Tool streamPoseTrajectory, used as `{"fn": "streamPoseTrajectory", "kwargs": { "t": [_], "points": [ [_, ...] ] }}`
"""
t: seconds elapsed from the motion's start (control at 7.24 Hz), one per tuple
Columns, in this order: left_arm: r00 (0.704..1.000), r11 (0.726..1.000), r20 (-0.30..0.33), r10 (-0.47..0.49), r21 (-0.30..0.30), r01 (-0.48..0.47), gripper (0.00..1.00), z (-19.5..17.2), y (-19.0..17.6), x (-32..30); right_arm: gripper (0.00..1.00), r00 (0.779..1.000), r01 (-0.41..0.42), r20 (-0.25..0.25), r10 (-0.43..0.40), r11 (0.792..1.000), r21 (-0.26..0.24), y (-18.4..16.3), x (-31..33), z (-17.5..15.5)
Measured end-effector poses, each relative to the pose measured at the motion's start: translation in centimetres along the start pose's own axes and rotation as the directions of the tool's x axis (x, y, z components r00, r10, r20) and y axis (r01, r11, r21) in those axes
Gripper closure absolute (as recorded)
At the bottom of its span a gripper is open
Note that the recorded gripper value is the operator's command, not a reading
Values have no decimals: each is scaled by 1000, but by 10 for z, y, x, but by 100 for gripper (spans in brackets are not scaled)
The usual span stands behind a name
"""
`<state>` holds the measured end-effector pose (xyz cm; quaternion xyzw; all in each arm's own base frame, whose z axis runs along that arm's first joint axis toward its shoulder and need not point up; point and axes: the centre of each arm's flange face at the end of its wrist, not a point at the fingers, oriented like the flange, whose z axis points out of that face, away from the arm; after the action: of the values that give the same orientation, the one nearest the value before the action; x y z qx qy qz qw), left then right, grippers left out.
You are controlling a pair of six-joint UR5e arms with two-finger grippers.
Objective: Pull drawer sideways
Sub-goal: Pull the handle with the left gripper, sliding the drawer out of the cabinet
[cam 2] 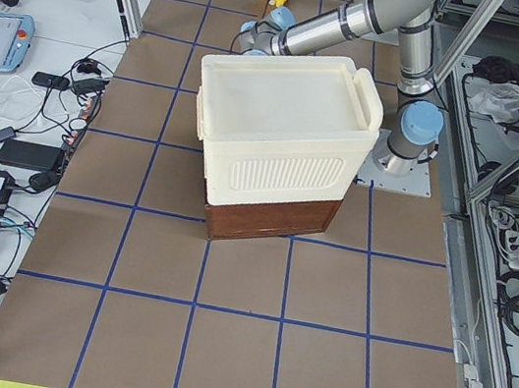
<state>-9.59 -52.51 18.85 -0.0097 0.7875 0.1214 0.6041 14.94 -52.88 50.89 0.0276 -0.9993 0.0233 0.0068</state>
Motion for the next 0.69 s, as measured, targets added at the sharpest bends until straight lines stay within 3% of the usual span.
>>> {"fn": "streamPoseTrajectory", "kwargs": {
  "t": [0.69],
  "points": [
    [998, 1000, -62, -2, 5, 2, 84, -28, -4, -3, 0, 1000, 0, 0, 0, 1000, 0, 0, 0, 0]
  ]
}}
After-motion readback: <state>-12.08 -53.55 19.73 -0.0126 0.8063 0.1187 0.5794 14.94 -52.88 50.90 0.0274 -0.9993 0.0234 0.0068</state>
